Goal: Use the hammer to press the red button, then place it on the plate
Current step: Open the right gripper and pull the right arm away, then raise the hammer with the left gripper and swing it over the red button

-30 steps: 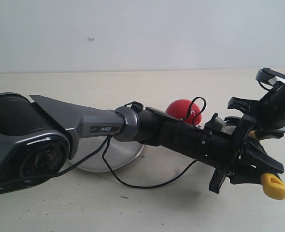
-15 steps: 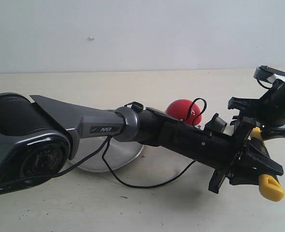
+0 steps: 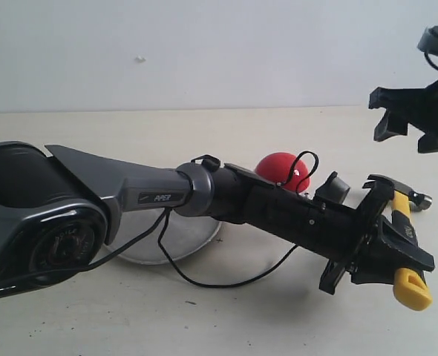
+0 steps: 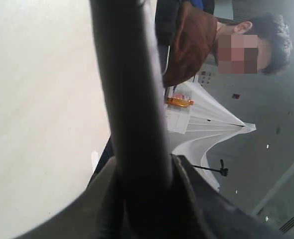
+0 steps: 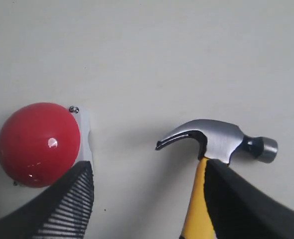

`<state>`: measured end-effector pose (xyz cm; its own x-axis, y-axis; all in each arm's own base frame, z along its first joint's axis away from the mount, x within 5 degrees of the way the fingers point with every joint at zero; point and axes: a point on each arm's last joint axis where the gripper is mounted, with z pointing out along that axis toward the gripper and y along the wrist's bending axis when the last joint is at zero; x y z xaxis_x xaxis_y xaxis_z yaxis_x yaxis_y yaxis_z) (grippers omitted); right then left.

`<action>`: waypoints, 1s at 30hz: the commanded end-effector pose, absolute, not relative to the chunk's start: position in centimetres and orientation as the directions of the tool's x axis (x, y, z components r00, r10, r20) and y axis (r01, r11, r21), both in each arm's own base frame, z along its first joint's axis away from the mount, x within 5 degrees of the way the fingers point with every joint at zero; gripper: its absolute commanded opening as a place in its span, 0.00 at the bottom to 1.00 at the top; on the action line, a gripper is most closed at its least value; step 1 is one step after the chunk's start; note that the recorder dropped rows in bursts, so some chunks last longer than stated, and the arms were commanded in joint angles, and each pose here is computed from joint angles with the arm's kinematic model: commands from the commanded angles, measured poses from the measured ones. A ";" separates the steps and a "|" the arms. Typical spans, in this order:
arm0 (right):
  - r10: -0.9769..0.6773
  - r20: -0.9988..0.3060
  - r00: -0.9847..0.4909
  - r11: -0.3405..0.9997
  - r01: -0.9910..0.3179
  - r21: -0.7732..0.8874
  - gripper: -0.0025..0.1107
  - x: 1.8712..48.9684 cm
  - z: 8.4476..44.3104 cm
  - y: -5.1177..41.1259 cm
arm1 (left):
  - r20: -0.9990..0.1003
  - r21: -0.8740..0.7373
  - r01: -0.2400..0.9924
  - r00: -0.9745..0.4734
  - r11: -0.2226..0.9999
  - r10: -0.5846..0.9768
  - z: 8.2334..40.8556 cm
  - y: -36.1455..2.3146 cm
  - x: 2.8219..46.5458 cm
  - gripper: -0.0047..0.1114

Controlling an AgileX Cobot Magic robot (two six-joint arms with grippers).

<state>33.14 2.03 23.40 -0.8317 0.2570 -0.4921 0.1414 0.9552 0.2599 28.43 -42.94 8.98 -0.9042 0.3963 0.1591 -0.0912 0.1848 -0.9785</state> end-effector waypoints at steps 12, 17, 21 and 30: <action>0.181 -0.683 -0.708 0.976 0.045 0.212 0.57 27.6 32.5 1.6 | 0.006 -0.999 0.013 -0.920 0.046 0.391 13.6 -42.0 29.9 0.04; 0.194 -0.723 -0.663 0.972 0.033 0.231 0.57 25.4 34.8 1.6 | -0.056 -0.998 0.062 -0.929 0.003 0.365 16.6 -41.1 31.0 0.04; 0.203 -0.787 -0.582 0.971 0.015 0.240 0.57 22.4 37.6 1.5 | -0.108 -0.994 0.104 -0.945 -0.031 0.309 19.6 -39.1 33.0 0.04; 0.225 -0.857 -0.463 0.966 -0.006 0.257 0.57 16.7 41.0 1.3 | -0.213 -0.972 0.232 -0.932 0.031 0.294 24.9 -35.2 34.5 0.04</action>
